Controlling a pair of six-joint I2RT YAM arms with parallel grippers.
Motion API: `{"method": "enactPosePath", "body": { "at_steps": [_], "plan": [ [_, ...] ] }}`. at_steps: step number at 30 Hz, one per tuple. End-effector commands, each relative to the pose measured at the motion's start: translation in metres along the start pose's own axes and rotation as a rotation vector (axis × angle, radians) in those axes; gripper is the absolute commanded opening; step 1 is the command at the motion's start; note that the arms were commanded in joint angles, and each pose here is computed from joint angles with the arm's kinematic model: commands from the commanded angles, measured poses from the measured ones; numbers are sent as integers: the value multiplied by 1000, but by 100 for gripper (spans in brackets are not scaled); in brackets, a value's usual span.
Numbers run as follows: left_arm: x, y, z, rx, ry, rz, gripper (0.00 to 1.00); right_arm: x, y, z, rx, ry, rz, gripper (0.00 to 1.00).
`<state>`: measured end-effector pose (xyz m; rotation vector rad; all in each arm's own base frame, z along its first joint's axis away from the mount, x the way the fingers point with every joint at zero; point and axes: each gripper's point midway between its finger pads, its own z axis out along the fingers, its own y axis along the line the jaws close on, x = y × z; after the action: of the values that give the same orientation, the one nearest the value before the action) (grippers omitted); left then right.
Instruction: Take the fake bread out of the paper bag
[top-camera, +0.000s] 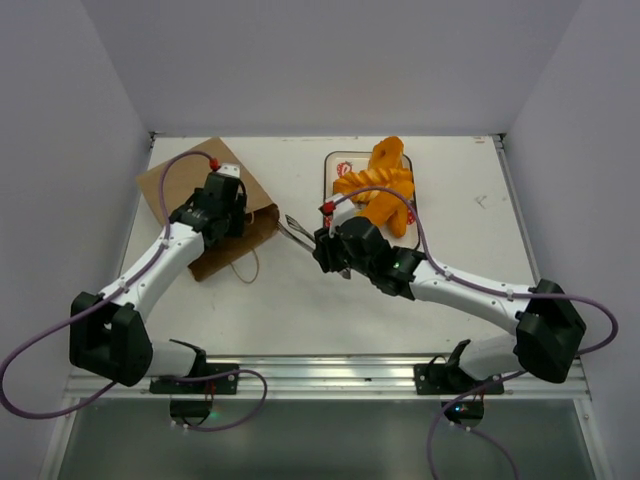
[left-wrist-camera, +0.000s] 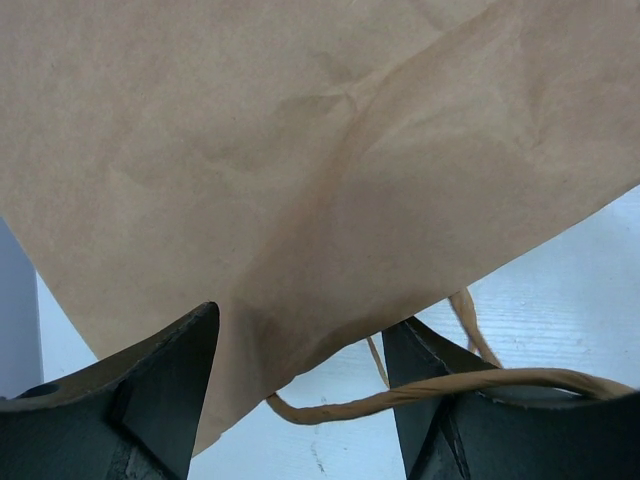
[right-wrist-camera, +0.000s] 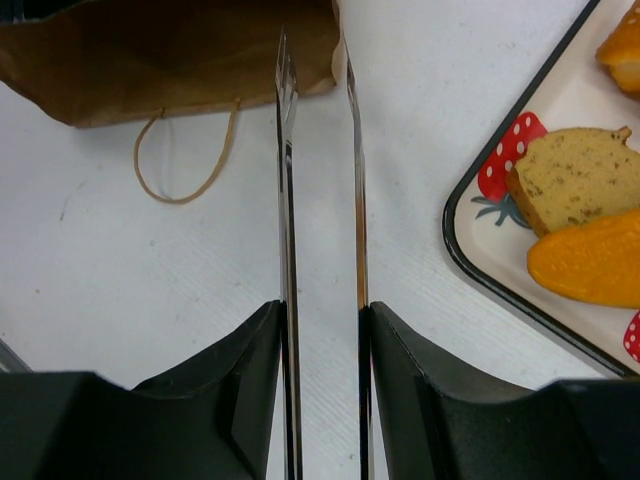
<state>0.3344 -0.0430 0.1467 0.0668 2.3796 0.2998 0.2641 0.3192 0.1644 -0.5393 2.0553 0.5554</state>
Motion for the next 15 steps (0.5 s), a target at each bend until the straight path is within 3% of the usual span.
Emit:
{"method": "enactPosePath", "body": {
  "at_steps": [1,6,15],
  "plan": [
    [-20,1,0,12,-50,-47,70,-5,3,-14,-39,-34,32,44],
    [-23,1,-6,32,-70,-57,77,9,2,-21,-57,-19,52,43],
    [-24,2,-29,77,-109,-77,78,31,3,-20,-84,3,70,44]
  ]
}}
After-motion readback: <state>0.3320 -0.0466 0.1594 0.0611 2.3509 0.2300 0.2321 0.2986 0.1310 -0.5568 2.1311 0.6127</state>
